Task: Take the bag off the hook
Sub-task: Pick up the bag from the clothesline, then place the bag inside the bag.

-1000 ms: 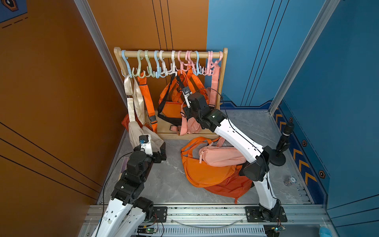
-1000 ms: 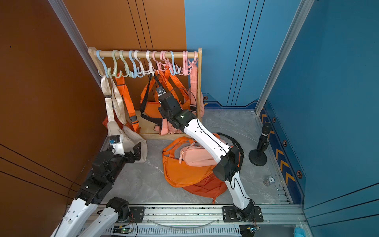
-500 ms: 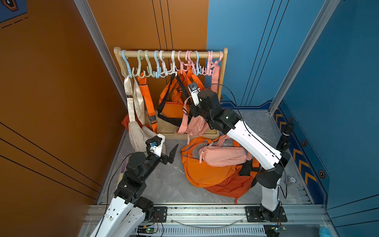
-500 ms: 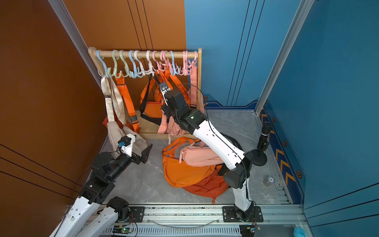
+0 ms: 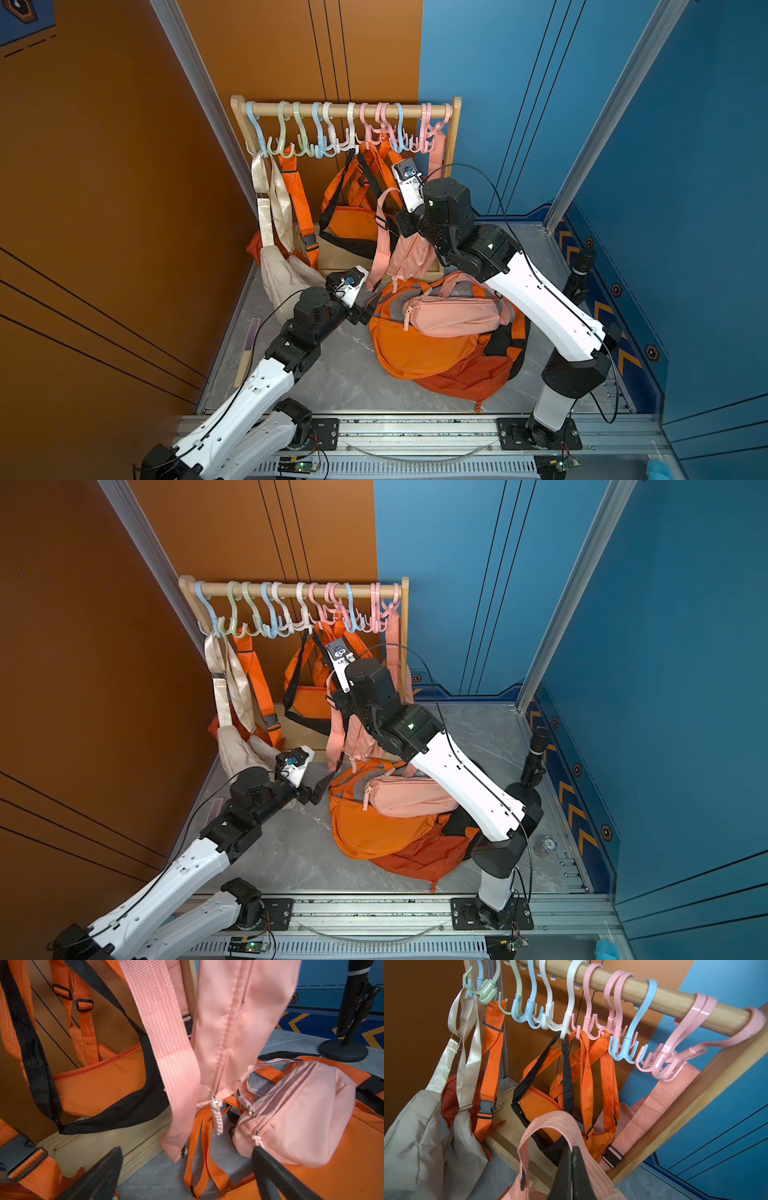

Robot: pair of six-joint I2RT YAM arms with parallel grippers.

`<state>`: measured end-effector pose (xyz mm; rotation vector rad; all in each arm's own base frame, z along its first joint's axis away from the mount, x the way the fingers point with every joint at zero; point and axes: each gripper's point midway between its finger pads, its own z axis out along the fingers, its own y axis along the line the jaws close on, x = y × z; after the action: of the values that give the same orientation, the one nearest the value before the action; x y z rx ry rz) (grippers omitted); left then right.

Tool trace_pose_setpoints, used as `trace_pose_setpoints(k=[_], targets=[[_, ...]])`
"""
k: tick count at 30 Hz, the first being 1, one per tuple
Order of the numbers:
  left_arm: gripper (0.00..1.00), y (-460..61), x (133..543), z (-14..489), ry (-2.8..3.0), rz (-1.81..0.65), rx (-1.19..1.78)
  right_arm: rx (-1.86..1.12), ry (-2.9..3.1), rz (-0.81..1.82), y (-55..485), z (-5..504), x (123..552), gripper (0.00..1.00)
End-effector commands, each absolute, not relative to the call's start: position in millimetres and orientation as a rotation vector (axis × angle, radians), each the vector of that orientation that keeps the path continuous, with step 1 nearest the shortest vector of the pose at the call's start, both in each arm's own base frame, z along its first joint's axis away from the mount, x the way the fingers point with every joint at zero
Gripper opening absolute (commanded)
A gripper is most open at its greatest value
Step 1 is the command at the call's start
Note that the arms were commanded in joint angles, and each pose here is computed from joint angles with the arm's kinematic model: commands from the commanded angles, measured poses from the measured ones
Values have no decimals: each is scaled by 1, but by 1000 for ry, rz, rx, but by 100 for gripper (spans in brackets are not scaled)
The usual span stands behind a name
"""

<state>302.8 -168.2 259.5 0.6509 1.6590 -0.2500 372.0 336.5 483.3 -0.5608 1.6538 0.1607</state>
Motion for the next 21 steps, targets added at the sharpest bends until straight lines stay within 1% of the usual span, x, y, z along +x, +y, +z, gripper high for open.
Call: trace_pose_setpoints(k=[1,8,9,10,11,12,13,17,19,20,21], targets=[[98,-176,316,291,1554,-296,594,-546,1607,172,323,504,356,0],[99,-202,334,273,1566,-349,621,-522,1591,176,300,509,338,0],[93,-205,336,270,1571,-346,631,-519,1591,174,297,509,336,0],[83,-204,339,268,1580,-328,622,-515,1592,169,293,508,335,0],[62,-199,343,267,1593,-304,596,-509,1592,164,289,508,333,0],[45,-196,346,267,1596,-286,567,-506,1594,161,286,507,331,0],[32,-191,348,269,1592,-269,535,-503,1596,157,283,505,329,0],[0,-180,345,288,1538,-244,477,-478,1602,142,267,499,322,0],[0,-172,344,298,1520,-214,439,-452,1597,140,258,502,319,0],[0,-167,344,303,1514,-196,416,-456,1617,127,256,491,320,0],[0,-160,345,309,1506,-174,384,-444,1618,130,251,491,318,0]])
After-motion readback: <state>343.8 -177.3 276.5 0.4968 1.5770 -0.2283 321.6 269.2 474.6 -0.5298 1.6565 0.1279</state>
